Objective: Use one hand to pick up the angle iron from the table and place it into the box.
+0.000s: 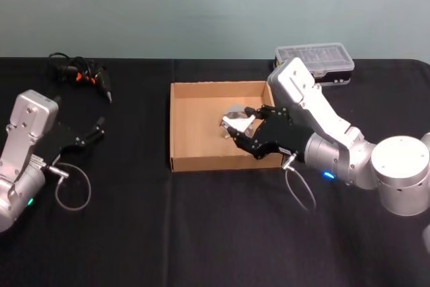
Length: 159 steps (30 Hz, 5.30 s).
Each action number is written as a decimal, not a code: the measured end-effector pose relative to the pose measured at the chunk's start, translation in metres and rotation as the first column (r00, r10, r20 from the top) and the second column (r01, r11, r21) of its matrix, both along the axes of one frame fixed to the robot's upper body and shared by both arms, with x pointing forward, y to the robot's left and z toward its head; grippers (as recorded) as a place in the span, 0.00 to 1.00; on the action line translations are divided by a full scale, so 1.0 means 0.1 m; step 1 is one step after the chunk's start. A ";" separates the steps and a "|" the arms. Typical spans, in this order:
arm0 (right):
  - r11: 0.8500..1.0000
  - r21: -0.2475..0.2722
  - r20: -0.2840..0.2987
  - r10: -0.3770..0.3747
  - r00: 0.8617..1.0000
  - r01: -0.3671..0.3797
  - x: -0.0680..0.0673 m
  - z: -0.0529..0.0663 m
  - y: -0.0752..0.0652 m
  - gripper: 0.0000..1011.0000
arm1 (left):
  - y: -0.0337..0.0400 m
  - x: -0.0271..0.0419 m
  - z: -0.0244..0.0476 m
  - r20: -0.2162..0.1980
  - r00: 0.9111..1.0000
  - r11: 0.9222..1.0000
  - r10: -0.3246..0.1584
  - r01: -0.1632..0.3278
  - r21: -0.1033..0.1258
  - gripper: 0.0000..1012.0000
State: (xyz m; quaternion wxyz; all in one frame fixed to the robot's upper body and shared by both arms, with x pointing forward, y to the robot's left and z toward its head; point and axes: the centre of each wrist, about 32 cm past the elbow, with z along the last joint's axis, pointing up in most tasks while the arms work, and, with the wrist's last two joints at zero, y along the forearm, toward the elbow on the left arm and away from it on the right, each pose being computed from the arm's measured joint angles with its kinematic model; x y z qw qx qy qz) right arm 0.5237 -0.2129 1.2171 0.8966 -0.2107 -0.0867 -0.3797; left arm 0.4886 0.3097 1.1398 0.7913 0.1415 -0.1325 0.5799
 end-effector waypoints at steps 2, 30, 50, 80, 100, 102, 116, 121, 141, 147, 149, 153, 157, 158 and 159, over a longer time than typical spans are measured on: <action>1.000 0.006 0.004 -0.006 1.000 0.006 0.03 -0.04 0.00 0.52 | 0.000 0.000 0.000 0.000 1.000 1.000 0.000 0.000 0.000 0.99; 1.000 0.011 0.025 0.021 0.999 -0.021 0.50 -0.18 0.11 0.52 | 0.000 0.000 0.000 0.000 1.000 1.000 0.000 0.000 0.000 0.99; 1.000 0.012 0.025 0.015 1.000 -0.015 0.48 -0.18 0.10 0.99 | 0.000 0.000 0.000 0.000 1.000 1.000 0.000 0.000 0.000 0.99; 0.991 -0.016 0.114 -0.129 0.985 0.132 0.09 -0.24 0.23 0.99 | 0.000 0.000 0.000 0.000 1.000 1.000 0.000 0.000 0.000 0.99; 0.930 -0.098 0.334 -0.304 0.892 0.354 -0.23 -0.46 0.47 0.99 | 0.000 0.000 0.000 0.000 1.000 1.000 0.000 0.000 0.000 0.99; 0.930 -0.098 0.334 -0.304 0.892 0.354 -0.23 -0.46 0.47 0.99 | 0.000 0.000 0.000 0.000 1.000 1.000 0.000 0.000 0.000 0.99; 0.931 -0.096 0.331 -0.303 0.894 0.352 -0.23 -0.45 0.47 0.99 | 0.000 0.000 0.000 0.000 1.000 1.000 0.000 0.000 0.000 0.99; 0.931 -0.096 0.330 -0.303 0.894 0.352 -0.23 -0.45 0.47 0.99 | 0.000 0.000 0.000 0.000 1.000 1.000 0.000 0.000 0.000 0.99; 0.931 -0.096 0.329 -0.304 0.894 0.352 -0.23 -0.45 0.47 0.99 | 0.000 0.000 0.000 0.000 1.000 1.000 0.000 0.000 0.000 0.99; 0.931 -0.096 0.329 -0.304 0.894 0.352 -0.23 -0.44 0.47 0.99 | 0.000 0.000 0.000 0.000 1.000 1.000 0.000 0.000 0.000 0.99; 0.931 -0.096 0.329 -0.304 0.894 0.352 -0.23 -0.45 0.47 0.99 | 0.000 0.000 0.000 0.000 1.000 1.000 0.000 0.000 0.000 0.99; 0.931 -0.096 0.329 -0.304 0.894 0.352 -0.23 -0.45 0.47 0.99 | 0.000 0.000 0.000 0.000 1.000 1.000 0.000 0.000 0.000 0.99; 0.931 -0.096 0.329 -0.304 0.894 0.352 -0.23 -0.45 0.47 0.99 | 0.000 0.000 0.000 0.000 1.000 1.000 0.000 0.000 0.000 0.99; 0.931 -0.095 0.329 -0.304 0.894 0.352 -0.23 -0.45 0.47 0.99 | 0.000 0.000 0.000 0.000 1.000 1.000 0.000 0.000 0.000 0.99; 0.931 -0.095 0.329 -0.304 0.894 0.352 -0.23 -0.45 0.47 0.99 | 0.000 0.000 0.000 0.000 1.000 1.000 0.000 0.000 0.000 0.99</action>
